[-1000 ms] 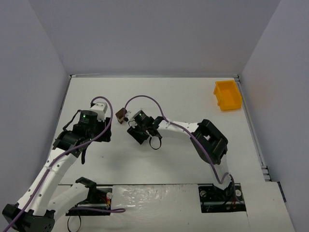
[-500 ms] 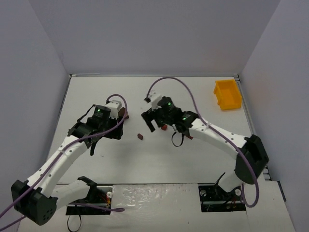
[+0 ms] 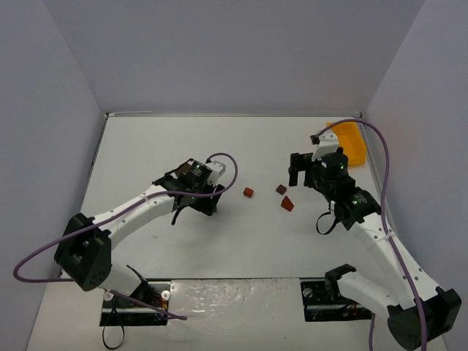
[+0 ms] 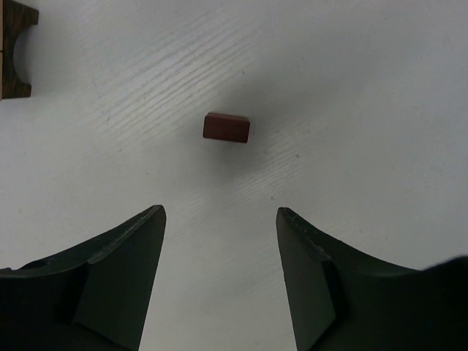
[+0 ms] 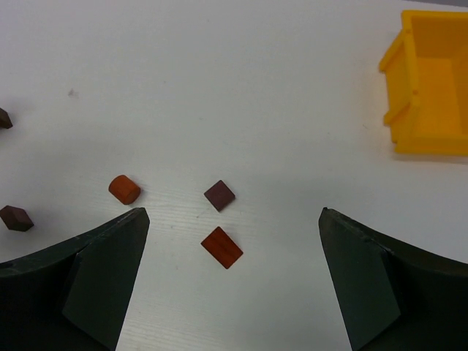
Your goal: Build the wood block tower
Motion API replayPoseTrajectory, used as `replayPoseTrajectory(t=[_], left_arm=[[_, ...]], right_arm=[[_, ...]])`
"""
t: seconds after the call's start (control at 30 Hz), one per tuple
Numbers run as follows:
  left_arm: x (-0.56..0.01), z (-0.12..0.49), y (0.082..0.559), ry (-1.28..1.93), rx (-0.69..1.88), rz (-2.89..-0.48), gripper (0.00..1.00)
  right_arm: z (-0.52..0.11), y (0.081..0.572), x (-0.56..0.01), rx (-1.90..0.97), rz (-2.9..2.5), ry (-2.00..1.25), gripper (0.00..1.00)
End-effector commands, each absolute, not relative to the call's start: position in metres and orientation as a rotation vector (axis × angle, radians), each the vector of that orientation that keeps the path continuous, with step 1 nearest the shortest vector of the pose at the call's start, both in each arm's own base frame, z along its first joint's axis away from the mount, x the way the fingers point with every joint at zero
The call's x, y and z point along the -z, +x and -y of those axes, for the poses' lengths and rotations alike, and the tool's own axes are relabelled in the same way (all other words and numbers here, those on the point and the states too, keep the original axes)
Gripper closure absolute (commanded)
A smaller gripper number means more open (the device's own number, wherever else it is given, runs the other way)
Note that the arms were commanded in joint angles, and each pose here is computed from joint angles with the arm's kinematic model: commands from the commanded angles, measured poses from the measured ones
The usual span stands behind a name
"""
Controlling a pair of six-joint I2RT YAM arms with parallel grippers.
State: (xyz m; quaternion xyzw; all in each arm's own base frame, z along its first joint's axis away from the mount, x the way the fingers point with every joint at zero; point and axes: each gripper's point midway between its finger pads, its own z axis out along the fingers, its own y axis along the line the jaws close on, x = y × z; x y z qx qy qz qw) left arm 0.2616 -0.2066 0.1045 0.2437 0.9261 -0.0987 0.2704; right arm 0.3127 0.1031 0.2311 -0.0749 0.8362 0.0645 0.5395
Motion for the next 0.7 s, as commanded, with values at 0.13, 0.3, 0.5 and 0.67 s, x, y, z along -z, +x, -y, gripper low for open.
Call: replayPoseTrajectory(t=[0.13, 0.3, 0.5, 0.67], left_arm=[[-0.103, 0.238, 0.3, 0.749, 0.246, -2.413, 0.38], [-0.086, 0.241, 0.303, 0.787, 0.227, -2.455, 0.39], [-0.077, 0.245, 0.305, 0.821, 0.233, -2.488, 0.42], [-0.075, 0.245, 0.308, 0.827, 0.231, -2.501, 0.47]], right_arm=[[-0.087, 0.304, -0.239, -0.161, -1.96, -0.118, 0.0], [-0.083, 0.301, -0.24, -0.151, -1.961, -0.125, 0.0], [-0.081, 0.299, -0.238, -0.139, -1.968, -0.136, 0.0], [-0.081, 0.299, -0.238, -0.139, -1.971, -0.137, 0.0]])
